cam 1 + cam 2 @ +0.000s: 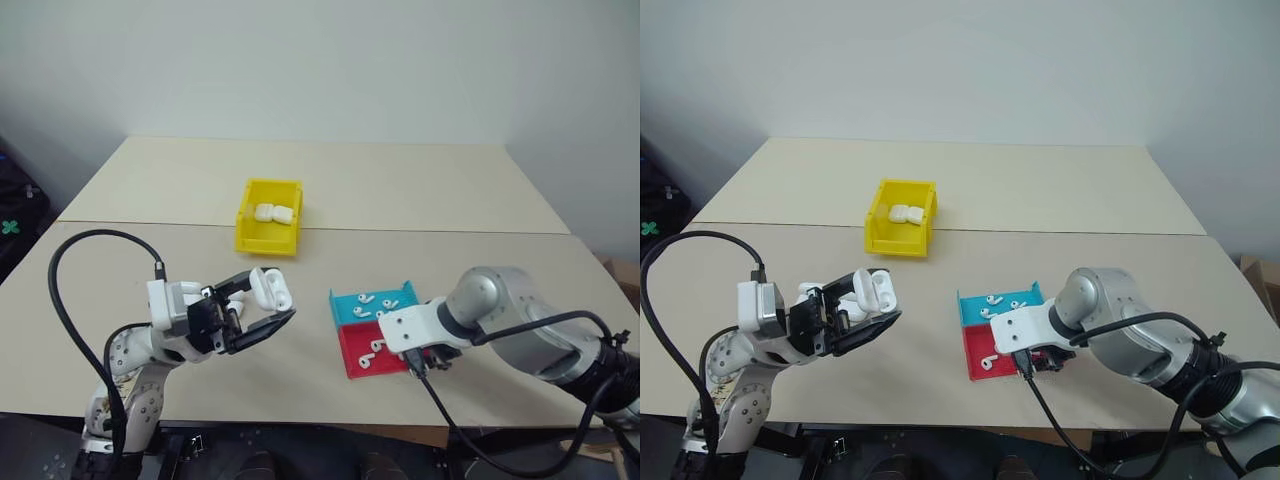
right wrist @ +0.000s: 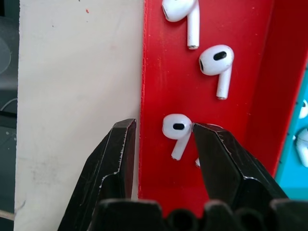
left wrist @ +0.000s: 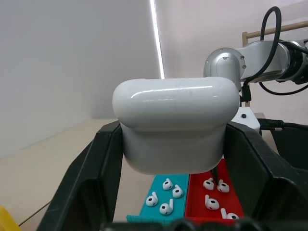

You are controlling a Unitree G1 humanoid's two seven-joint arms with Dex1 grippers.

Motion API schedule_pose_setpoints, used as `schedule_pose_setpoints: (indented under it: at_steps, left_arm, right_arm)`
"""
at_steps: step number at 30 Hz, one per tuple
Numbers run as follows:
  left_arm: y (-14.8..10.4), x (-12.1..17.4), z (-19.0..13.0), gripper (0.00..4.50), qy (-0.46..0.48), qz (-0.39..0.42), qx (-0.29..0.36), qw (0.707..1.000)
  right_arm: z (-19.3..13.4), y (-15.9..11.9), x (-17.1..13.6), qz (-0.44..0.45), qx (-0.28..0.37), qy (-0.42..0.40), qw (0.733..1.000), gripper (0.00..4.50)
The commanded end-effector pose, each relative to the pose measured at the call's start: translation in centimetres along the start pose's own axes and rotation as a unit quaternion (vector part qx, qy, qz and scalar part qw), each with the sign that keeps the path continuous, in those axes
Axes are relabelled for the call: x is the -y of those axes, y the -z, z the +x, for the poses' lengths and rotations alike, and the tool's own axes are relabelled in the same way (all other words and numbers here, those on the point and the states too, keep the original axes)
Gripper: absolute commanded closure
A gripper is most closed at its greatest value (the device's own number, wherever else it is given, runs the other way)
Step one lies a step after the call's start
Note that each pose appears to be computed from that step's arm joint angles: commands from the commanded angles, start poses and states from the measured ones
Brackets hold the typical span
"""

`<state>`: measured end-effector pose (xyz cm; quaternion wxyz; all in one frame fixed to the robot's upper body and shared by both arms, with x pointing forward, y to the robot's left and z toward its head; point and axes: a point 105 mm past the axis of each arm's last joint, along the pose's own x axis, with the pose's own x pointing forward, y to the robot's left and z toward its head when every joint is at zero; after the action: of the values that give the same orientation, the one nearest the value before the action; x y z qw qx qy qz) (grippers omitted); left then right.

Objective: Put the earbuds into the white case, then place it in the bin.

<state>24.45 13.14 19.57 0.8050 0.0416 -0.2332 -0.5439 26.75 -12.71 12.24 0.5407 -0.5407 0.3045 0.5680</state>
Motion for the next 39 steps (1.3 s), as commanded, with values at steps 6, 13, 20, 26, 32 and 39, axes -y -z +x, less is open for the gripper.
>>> schedule_pose_setpoints:
  at_steps: [6,13,20,26,32,39]
  left_arm:
    - [-0.91,0.24,0.30,1.68,0.002,0.022,0.000,1.000]
    - [-0.79,0.22,0.14,1.68,-0.001,0.022,-0.007,1.000]
    - [-0.64,0.17,0.12,1.68,-0.003,0.022,-0.013,1.000]
    - [-0.56,0.18,0.08,1.68,-0.003,0.018,-0.021,1.000]
    - [-0.53,0.14,0.08,1.68,-0.005,0.018,-0.024,1.000]
    - [-0.48,0.14,0.07,1.68,-0.006,0.020,-0.024,0.999]
  right_arm:
    - [-0.13,0.29,0.72,-0.015,-0.010,0.016,1.000,2.19]
    - [-0.02,0.38,0.95,-0.018,-0.012,0.020,1.000,2.19]
    - [0.09,0.42,0.98,-0.026,-0.014,0.018,0.999,2.60]
    - [0.25,0.35,0.90,-0.032,-0.013,0.017,0.999,3.05]
    - [0.20,0.44,0.93,-0.032,-0.013,0.018,0.999,3.05]
    - [0.37,0.86,1.20,-0.034,-0.023,0.024,0.999,3.42]
